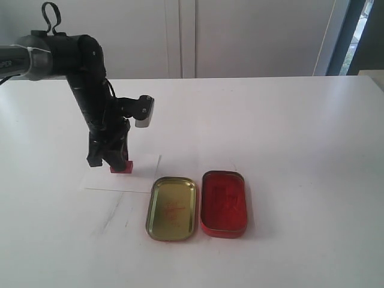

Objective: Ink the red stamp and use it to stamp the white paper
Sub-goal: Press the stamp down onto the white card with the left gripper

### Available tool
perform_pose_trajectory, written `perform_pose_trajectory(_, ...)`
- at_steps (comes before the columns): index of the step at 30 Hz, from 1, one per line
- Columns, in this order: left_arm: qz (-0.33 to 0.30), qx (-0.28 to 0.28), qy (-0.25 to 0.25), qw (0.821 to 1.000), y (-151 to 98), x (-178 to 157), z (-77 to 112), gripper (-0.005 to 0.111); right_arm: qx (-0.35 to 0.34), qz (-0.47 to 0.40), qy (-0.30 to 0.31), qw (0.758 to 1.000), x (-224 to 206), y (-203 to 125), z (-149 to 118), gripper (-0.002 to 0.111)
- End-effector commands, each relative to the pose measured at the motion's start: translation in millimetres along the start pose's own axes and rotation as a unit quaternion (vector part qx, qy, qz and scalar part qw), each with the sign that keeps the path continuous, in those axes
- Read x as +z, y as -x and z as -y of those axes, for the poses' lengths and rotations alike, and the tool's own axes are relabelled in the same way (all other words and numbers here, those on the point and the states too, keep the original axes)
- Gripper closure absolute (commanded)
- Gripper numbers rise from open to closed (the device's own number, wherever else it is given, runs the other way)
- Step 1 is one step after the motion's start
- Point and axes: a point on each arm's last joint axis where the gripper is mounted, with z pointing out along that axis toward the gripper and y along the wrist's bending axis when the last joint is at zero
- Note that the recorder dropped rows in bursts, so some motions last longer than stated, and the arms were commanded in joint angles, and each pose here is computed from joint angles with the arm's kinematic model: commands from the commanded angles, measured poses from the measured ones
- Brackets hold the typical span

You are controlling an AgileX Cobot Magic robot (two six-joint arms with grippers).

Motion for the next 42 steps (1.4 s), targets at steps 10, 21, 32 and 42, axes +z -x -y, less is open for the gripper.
perform_pose_trajectory(10, 0.005, -0.004, -0.002, 1.000, -1.4, 8.1, -3.3, 0.107, -0.003, 0.007, -0.003, 1.000, 0.1, -0.3, 0.4, 0.108)
perform_pose_trajectory(21, -0.005, -0.009, -0.027, 1.000, -7.0, 32.8, -6.2, 0.107, -0.003, 0.007, -0.003, 1.000, 0.1, -0.3, 0.4, 0.108)
perform_pose_trajectory(32, -0.010, -0.013, -0.042, 0.999, -10.1, 46.8, -7.1, 0.107, -0.003, 0.007, -0.003, 1.000, 0.1, -0.3, 0.4, 0.108)
perform_pose_trajectory(42, -0.008, -0.014, -0.034, 0.999, -9.8, 46.7, -8.5, 0.107, -0.003, 0.007, -0.003, 1.000, 0.1, -0.3, 0.4, 0.108)
